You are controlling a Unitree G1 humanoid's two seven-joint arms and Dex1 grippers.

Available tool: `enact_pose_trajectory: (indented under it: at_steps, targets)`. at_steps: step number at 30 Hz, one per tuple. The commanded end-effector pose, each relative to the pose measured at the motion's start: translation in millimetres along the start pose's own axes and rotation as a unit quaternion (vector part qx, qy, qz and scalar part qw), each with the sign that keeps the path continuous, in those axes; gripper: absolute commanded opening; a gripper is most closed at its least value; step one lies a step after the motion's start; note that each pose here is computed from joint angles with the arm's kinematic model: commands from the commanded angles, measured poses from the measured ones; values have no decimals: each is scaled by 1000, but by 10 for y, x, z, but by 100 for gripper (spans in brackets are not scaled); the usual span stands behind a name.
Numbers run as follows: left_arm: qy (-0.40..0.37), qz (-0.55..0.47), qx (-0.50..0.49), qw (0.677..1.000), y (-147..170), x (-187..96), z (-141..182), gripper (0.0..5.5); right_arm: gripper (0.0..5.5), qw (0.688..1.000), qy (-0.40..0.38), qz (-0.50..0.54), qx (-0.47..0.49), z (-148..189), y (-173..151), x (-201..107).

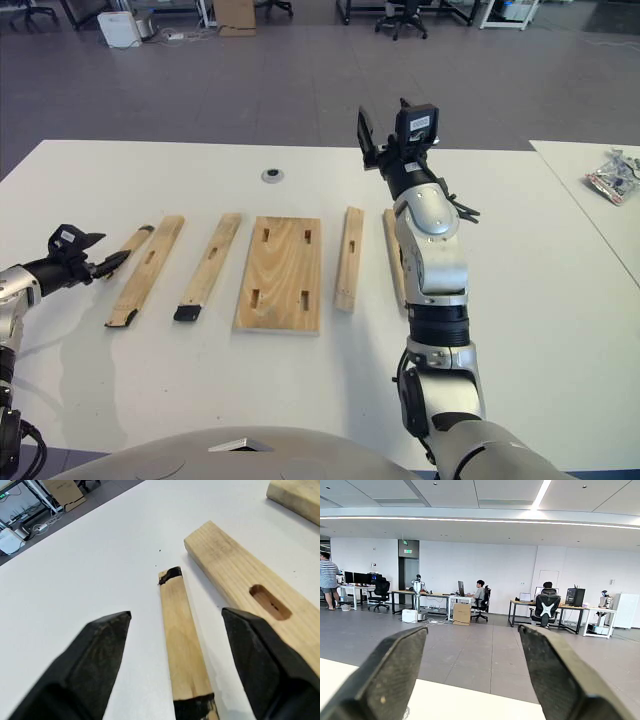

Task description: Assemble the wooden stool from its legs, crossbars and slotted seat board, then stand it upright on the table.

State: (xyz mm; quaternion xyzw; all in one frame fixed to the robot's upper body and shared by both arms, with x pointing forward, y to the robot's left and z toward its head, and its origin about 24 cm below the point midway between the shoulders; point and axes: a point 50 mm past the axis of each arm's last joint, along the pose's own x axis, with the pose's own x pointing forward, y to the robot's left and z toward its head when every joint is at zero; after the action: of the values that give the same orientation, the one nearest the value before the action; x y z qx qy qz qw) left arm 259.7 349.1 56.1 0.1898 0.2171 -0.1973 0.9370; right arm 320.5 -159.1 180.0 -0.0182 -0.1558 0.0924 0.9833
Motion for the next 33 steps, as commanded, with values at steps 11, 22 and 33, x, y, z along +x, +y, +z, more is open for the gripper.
enact_pose_trajectory:
  at_steps: [11, 22, 33]
  targets:
    - [154, -42, -60, 985, -20, 23, -434, 193, 342, 1000, -17, -1, 6, 76, 42, 47]
    - [42, 54, 105, 992, 193, 156, 172, 131, 342, 999, -23, 5, 36, 103, 108, 74]
    - [-373, 16, 207, 904, -880, 153, 1939, 129, 342, 862, 35, 216, 456, 446, 887, 15]
